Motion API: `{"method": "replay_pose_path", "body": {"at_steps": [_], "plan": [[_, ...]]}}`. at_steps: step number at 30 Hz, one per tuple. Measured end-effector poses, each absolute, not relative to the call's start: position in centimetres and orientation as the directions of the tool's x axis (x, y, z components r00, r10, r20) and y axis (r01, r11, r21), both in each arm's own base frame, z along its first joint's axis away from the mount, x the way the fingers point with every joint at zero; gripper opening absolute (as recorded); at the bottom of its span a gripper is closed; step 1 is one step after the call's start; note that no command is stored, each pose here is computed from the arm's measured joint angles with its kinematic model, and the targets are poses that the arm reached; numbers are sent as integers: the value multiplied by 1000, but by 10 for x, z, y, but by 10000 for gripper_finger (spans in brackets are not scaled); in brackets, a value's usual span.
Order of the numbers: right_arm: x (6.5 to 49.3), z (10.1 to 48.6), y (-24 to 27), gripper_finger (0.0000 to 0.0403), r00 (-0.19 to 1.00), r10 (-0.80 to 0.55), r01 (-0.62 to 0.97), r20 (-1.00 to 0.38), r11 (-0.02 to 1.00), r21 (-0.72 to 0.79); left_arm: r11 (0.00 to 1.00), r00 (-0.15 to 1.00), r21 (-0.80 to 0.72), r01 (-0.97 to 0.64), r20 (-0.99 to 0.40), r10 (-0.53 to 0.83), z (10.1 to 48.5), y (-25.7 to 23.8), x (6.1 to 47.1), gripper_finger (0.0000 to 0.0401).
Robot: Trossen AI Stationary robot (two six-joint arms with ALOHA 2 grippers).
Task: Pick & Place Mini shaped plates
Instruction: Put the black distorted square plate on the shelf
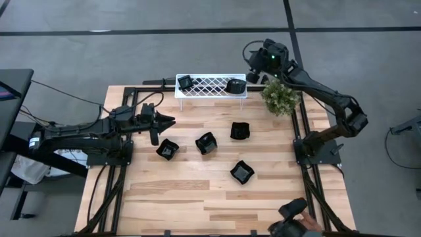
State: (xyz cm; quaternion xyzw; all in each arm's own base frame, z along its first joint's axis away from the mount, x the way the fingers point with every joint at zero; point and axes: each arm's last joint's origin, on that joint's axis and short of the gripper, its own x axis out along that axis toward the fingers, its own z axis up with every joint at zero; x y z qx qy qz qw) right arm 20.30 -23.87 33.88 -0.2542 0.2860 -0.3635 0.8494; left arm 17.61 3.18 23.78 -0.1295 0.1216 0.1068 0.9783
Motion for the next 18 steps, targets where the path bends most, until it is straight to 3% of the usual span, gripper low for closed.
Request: {"method": "replay_pose_path", "body": {"at_steps": [3, 8, 12, 18], "plan": [[201, 342, -236, 160, 679, -672, 502, -295, 719, -481, 944, 944, -225, -243, -277, 177, 236, 32, 177, 90], [207, 333, -223, 162, 802, -455, 329, -387, 878, -349, 949, 935, -202, -244, -308, 175, 230, 33, 182, 90], [215, 320, -204, 165, 826, -269, 144, -496, 950, -276, 951, 927, -187, -246, -334, 173, 225, 34, 187, 90], [228, 308, -174, 158, 790, -107, -15, -604, 981, -193, 970, 921, -101, -220, -350, 173, 217, 36, 198, 90]]}}
